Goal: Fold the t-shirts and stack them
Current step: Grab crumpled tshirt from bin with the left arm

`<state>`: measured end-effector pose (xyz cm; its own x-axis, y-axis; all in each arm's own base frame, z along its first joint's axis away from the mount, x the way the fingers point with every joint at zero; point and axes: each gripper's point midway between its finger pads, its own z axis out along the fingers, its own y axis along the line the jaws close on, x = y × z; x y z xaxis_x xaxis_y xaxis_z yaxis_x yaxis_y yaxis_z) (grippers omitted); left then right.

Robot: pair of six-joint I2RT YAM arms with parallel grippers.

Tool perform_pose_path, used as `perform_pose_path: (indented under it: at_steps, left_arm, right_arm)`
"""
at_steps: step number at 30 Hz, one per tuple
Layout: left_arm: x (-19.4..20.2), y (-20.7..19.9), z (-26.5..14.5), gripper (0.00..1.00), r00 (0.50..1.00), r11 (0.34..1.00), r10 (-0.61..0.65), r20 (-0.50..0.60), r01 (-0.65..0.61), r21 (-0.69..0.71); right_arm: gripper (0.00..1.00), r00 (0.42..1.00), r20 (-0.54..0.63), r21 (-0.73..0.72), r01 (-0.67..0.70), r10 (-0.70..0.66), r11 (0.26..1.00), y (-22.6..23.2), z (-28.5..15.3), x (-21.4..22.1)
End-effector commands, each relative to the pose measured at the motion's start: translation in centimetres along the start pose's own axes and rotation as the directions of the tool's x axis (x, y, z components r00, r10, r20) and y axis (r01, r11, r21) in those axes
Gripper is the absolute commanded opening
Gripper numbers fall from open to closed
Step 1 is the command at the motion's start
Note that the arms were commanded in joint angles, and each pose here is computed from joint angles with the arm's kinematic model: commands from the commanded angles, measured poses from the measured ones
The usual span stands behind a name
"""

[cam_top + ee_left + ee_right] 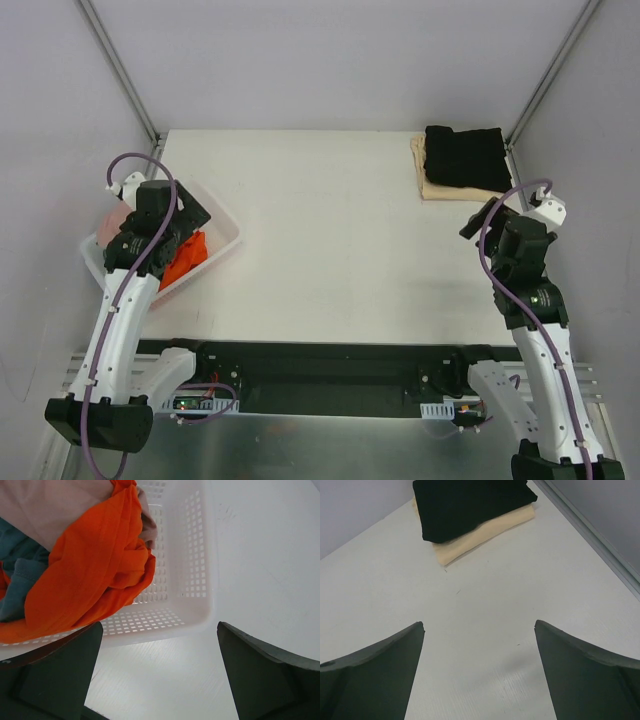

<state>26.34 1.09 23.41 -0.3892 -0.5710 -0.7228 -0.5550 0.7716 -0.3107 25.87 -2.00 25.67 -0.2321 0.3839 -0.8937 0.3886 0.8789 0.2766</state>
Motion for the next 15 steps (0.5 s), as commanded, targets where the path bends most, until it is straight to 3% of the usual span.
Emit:
perform_pose_path:
  at_steps: [1,4,9,15]
  left_arm:
    - [-0.2,0.3,-0.2,0.99,0.999,0.999,0.004,-0.032,-0.005,-0.043]
    - [0.2,0.4,0.6,0.99,0.998,0.997,0.026,-0.063,-0.031,-0.077]
    - [1.1,0.1,2.4,0.99,0.987,0.989,0.068,-0.147,-0.086,-0.121]
    - [1.8,1.0,4.4,0.99,0.978,0.968,0.086,-0.189,-0.127,-0.218]
  right_arm:
    - [0.96,0.998,0.054,-0.061,-0.014,0.018,0.998,0.7,-0.8,-1.0]
    - [0.96,0.997,0.035,-0.116,0.070,-0.067,0.991,1.7,-0.4,-0.7]
    - [0.96,0.996,-0.030,-0.001,0.085,-0.085,0.996,0.4,0.8,0.0]
    - [0.96,0.993,-0.003,0.024,0.119,-0.119,0.993,-0.3,0.6,-0.5]
